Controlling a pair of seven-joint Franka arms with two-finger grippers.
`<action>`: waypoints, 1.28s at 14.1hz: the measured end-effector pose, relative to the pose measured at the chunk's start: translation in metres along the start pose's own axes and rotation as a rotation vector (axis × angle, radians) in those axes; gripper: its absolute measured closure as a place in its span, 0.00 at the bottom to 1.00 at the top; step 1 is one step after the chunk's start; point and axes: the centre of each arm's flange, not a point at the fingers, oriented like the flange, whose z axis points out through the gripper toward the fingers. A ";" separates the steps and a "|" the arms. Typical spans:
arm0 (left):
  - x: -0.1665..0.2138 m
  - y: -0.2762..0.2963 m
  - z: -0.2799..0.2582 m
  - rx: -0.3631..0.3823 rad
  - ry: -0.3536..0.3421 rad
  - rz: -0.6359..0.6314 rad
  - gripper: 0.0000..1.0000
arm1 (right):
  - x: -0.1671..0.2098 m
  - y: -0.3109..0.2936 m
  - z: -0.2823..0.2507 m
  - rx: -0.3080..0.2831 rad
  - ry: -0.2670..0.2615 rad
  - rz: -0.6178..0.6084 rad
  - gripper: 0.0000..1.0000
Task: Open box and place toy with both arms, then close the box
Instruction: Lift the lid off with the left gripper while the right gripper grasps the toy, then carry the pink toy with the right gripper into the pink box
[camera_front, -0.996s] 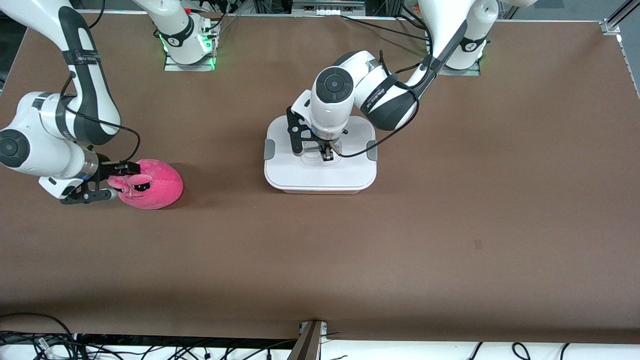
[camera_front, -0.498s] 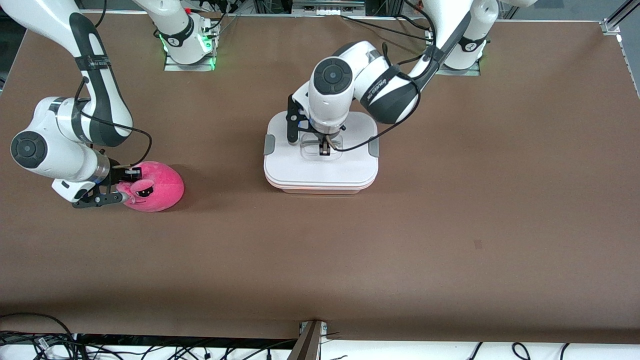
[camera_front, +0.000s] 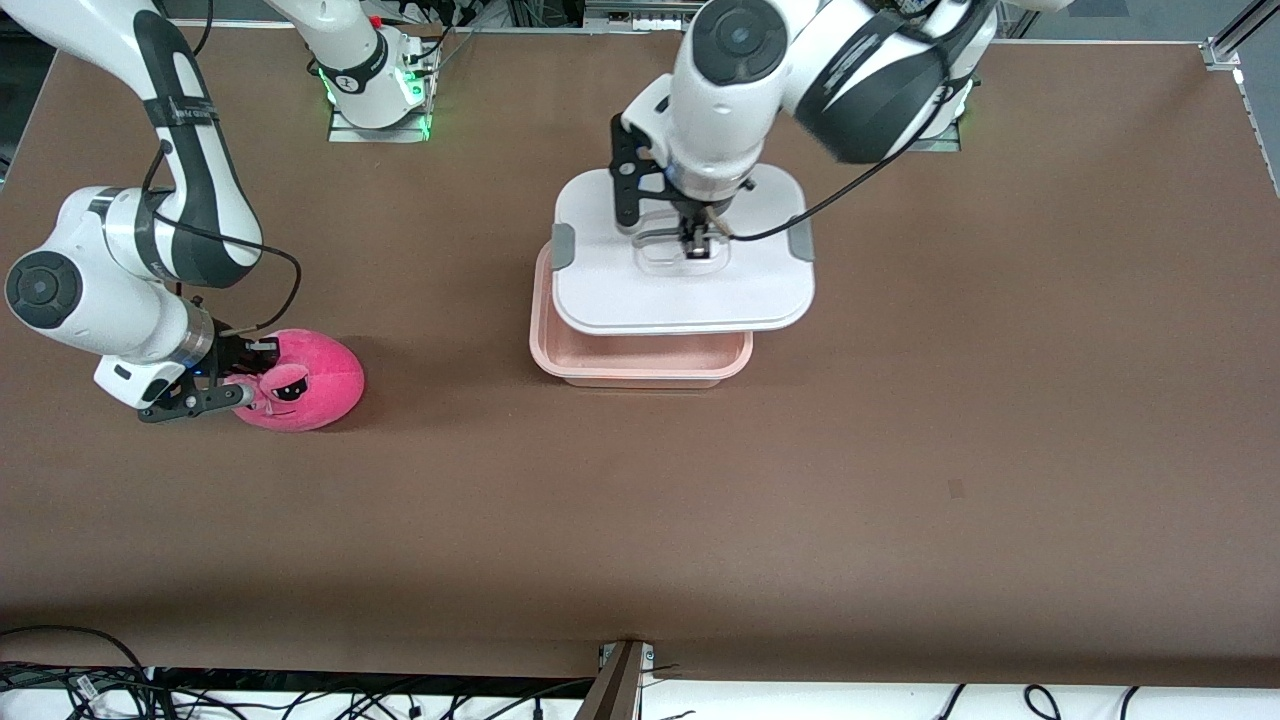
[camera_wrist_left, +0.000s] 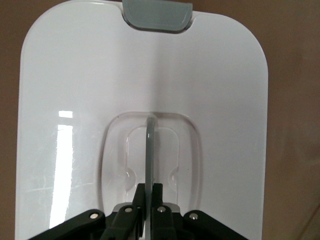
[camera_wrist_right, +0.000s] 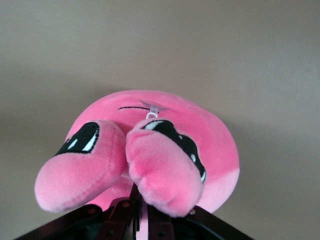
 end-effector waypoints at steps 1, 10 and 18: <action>-0.021 -0.010 -0.012 -0.005 -0.009 -0.035 0.93 | 0.000 -0.007 -0.015 0.009 -0.013 -0.033 0.93; -0.288 -0.147 -0.057 -0.042 0.014 -0.216 0.93 | 0.007 -0.205 -0.158 0.034 -0.052 -0.426 0.93; -0.335 -0.162 -0.055 -0.042 0.007 -0.234 0.93 | -0.017 -0.370 -0.149 -0.188 -0.081 -0.717 0.93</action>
